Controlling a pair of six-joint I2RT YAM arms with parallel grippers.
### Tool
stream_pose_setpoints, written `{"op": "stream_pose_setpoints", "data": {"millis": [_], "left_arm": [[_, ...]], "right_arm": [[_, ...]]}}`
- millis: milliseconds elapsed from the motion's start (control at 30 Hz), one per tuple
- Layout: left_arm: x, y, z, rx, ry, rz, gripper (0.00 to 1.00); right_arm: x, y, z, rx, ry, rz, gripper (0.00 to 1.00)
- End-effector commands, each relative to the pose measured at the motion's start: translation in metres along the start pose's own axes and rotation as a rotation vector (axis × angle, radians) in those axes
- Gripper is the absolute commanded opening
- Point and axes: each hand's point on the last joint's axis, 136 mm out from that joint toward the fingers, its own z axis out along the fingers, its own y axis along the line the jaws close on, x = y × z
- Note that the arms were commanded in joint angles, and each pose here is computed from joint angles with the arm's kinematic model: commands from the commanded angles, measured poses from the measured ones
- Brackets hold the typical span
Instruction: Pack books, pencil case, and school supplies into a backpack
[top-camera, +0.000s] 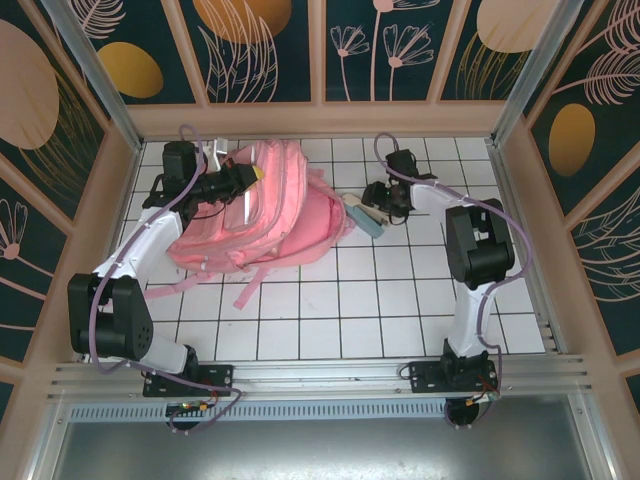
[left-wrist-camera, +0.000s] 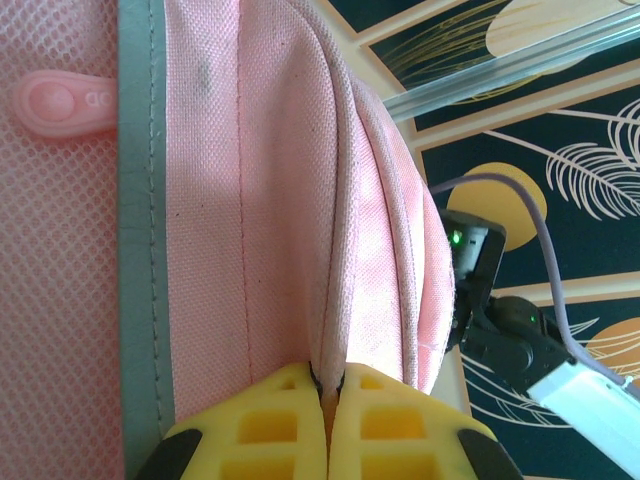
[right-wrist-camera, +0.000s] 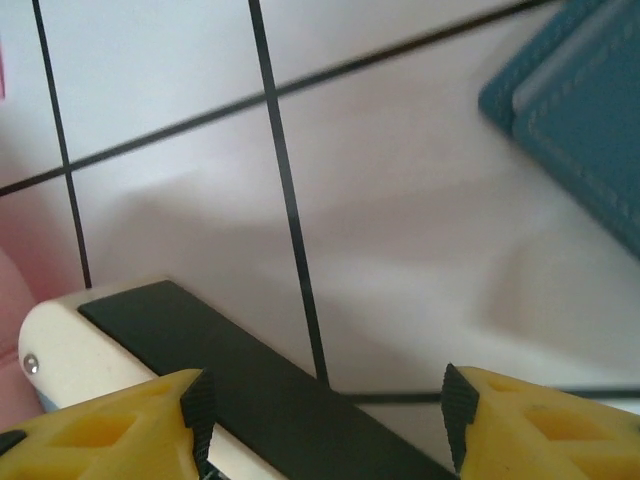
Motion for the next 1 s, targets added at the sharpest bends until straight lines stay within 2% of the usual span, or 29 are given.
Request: {"op": "stream_pose_setpoints", "data": {"millis": [0, 133, 300, 333, 533, 633, 800, 900, 967], "left_arm": [[0.001, -0.026, -0.005, 0.085, 0.014, 0.082, 0.00], [0.001, -0.024, -0.004, 0.084, 0.014, 0.079, 0.00], [0.003, -0.025, -0.006, 0.084, 0.012, 0.082, 0.00], [0.003, -0.025, -0.006, 0.084, 0.013, 0.082, 0.00], [0.005, -0.023, -0.006, 0.081, 0.016, 0.076, 0.00], [0.005, -0.023, -0.006, 0.083, 0.017, 0.076, 0.00], [0.006, -0.024, -0.007, 0.084, 0.016, 0.077, 0.00], [0.006, -0.026, -0.008, 0.088, 0.017, 0.076, 0.00], [0.006, -0.029, -0.009, 0.096, 0.017, 0.078, 0.00]], "right_arm": [[0.020, 0.011, -0.020, -0.042, 0.024, 0.016, 0.64], [0.031, 0.010, -0.023, -0.040, 0.035, 0.003, 0.61], [0.046, 0.011, -0.028, -0.057, 0.048, -0.017, 0.66], [0.047, 0.011, -0.031, -0.063, 0.042, -0.016, 0.65], [0.058, 0.001, -0.031, -0.040, 0.050, -0.029, 0.50], [0.062, -0.003, -0.028, -0.028, 0.053, -0.034, 0.40], [0.065, -0.004, -0.025, -0.026, 0.058, -0.044, 0.34], [0.067, -0.007, -0.023, -0.017, 0.063, -0.051, 0.20], [0.066, -0.007, -0.025, -0.016, 0.057, -0.049, 0.14]]}}
